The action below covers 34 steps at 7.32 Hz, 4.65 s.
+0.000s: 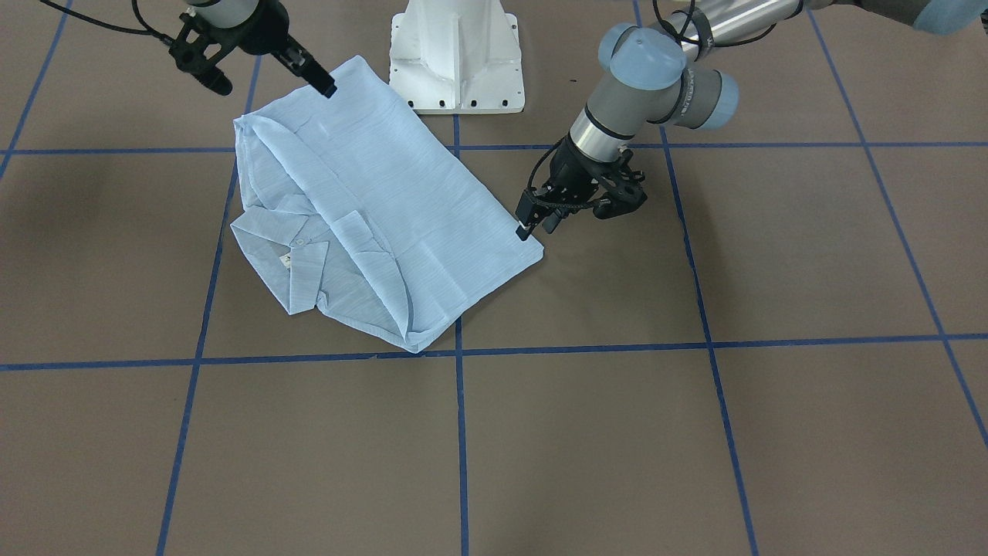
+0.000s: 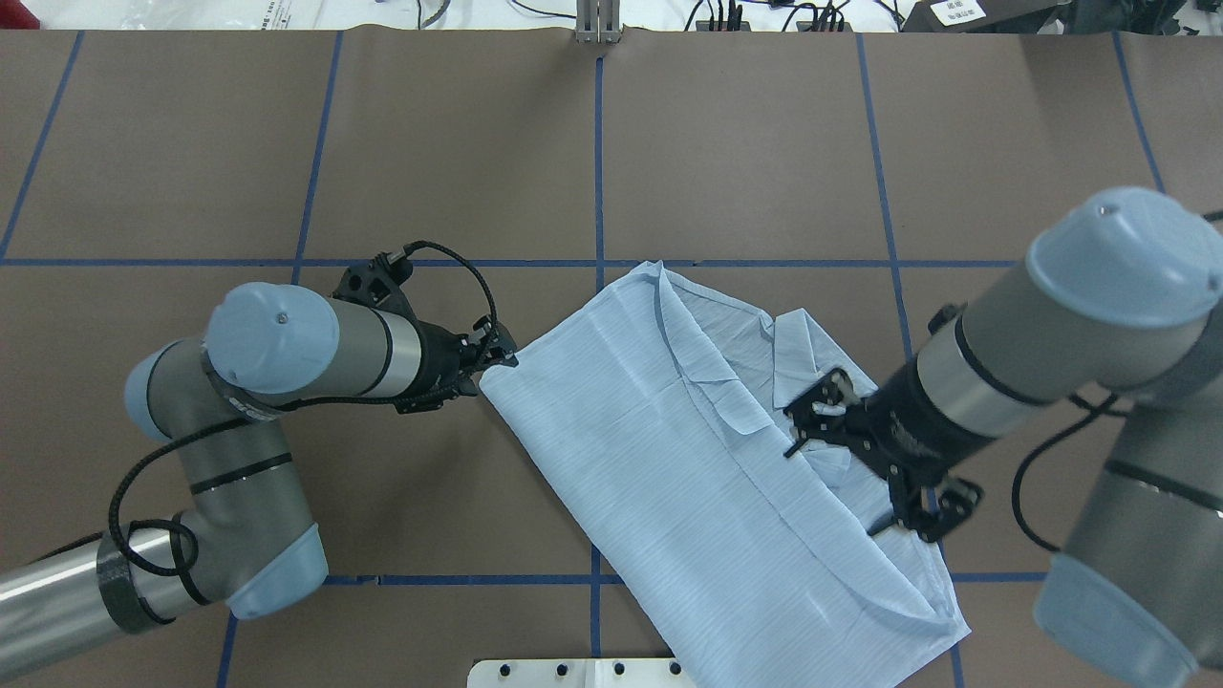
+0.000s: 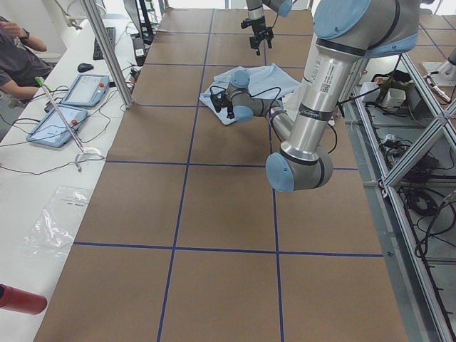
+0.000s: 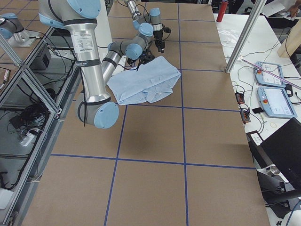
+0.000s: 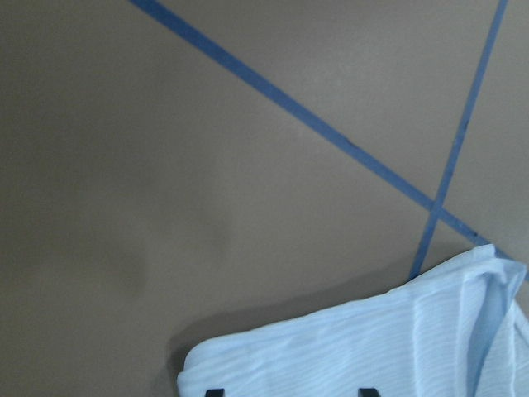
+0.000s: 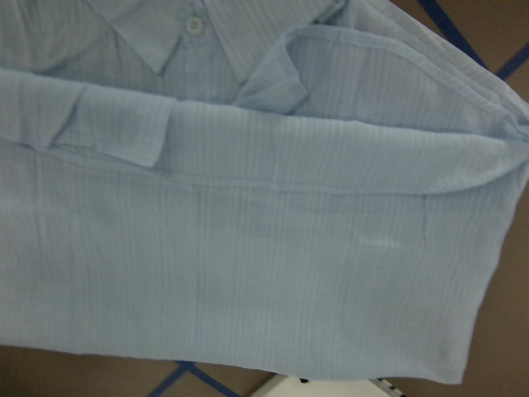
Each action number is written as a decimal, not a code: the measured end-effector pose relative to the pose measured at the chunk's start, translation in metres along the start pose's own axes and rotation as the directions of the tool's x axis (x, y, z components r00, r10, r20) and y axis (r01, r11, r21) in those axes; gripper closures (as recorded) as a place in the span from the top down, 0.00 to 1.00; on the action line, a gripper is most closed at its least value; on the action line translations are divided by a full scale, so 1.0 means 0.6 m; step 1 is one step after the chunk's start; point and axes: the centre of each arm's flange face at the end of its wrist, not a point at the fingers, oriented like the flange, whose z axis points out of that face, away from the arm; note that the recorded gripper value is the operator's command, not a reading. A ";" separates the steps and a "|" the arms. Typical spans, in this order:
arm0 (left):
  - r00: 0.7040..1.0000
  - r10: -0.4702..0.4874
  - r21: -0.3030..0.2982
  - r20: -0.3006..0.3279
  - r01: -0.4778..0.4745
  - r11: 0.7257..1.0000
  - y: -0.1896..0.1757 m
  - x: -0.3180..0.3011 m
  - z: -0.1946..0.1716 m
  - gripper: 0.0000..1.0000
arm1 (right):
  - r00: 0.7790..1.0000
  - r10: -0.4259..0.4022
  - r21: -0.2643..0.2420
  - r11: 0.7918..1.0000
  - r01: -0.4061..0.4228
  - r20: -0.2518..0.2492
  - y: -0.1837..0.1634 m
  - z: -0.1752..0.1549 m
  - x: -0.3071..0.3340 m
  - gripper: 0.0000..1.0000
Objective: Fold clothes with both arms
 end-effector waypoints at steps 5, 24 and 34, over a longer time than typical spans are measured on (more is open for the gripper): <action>0.999 -0.024 -0.003 0.038 0.024 1.000 0.078 -0.006 0.063 0.30 | 0.988 -0.068 0.356 0.934 0.016 0.135 -0.103 -0.012 -0.094 1.00; 0.933 0.351 0.305 -0.081 -0.312 0.900 -0.347 0.016 -0.067 1.00 | 0.885 -0.455 0.428 0.784 0.450 -0.098 0.180 0.255 -0.141 1.00; 0.936 0.345 0.295 -0.075 -0.309 0.904 -0.333 -0.021 -0.094 1.00 | 0.464 -0.701 0.208 0.423 0.882 -0.541 0.219 0.422 -0.141 1.00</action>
